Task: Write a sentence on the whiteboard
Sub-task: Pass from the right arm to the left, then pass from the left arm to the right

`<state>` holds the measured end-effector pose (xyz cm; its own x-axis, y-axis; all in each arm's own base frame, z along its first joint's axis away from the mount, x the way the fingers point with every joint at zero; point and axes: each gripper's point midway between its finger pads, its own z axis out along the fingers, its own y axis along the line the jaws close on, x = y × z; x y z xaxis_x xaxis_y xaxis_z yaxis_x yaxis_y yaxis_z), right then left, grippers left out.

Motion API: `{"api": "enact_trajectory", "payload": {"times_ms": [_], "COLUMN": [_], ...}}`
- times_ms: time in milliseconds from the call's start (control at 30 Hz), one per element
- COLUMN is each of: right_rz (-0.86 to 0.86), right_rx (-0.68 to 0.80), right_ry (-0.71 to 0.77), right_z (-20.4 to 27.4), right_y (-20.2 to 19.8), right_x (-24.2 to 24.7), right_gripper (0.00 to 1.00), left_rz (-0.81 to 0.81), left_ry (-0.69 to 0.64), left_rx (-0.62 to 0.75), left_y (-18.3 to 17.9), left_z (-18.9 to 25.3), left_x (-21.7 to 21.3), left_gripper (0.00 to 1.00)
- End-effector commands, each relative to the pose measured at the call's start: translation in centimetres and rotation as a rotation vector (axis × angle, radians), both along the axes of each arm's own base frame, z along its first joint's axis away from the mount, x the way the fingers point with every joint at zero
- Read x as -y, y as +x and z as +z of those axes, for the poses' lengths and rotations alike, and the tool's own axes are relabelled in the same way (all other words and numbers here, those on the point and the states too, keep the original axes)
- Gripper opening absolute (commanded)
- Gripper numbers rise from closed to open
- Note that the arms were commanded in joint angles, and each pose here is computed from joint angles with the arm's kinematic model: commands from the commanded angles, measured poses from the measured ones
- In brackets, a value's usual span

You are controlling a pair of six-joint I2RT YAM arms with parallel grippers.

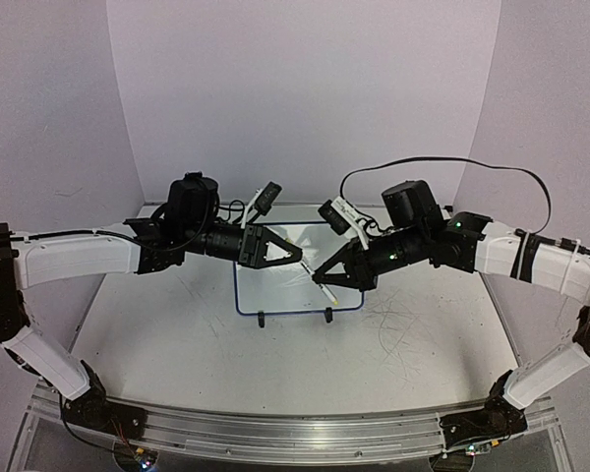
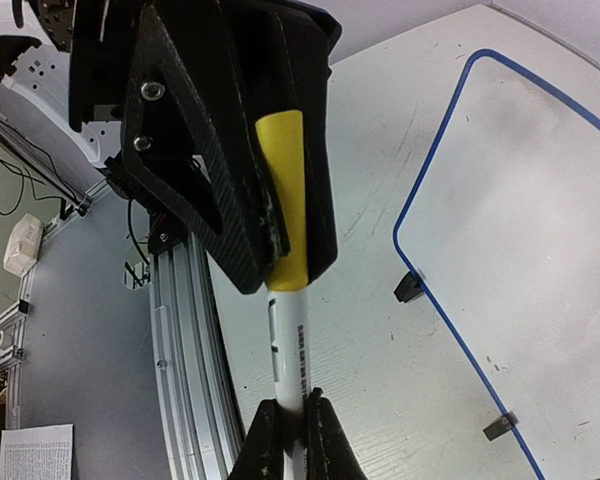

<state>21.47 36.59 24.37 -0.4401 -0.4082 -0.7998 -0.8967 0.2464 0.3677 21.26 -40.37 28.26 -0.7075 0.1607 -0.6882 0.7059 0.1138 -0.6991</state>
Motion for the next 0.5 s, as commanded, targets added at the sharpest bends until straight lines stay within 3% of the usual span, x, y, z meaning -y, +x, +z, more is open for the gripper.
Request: {"api": "enact_trajectory", "payload": {"times_ms": [0,33,133,233,267,367,467], "right_rz": [0.031,0.024,-0.026,-0.094,-0.133,-0.284,-0.461], "right_rx": [0.041,0.044,0.078,0.132,0.135,0.194,0.189], "right_ry": [0.013,0.011,0.01,0.034,0.062,0.2,0.369], "right_z": [0.9,0.9,1.4,2.7,3.5,6.7,9.4], "right_y": [-0.4,-0.4,0.2,1.0,1.3,2.8,4.4], "right_x": [-0.7,-0.6,-0.1,0.6,0.8,1.9,3.5], "right_gripper": [0.0,0.01,0.3,0.51,0.57,0.87,0.98], "left_rz": [0.028,0.035,0.067,0.147,0.18,0.285,0.393], "left_ry": [-0.054,-0.055,-0.061,-0.068,-0.077,-0.113,-0.213], "left_rx": [0.057,0.06,0.091,0.138,0.161,0.221,0.271], "left_y": [0.4,0.5,0.7,1.5,1.7,2.3,2.4], "left_z": [2.3,2.4,3.0,3.9,4.6,6.7,9.5], "left_x": [-0.2,-0.3,-0.7,-1.6,-2.1,-3.7,-5.8], "left_gripper": [0.0,0.0,0.0,0.0,0.0,0.0,0.0]}}
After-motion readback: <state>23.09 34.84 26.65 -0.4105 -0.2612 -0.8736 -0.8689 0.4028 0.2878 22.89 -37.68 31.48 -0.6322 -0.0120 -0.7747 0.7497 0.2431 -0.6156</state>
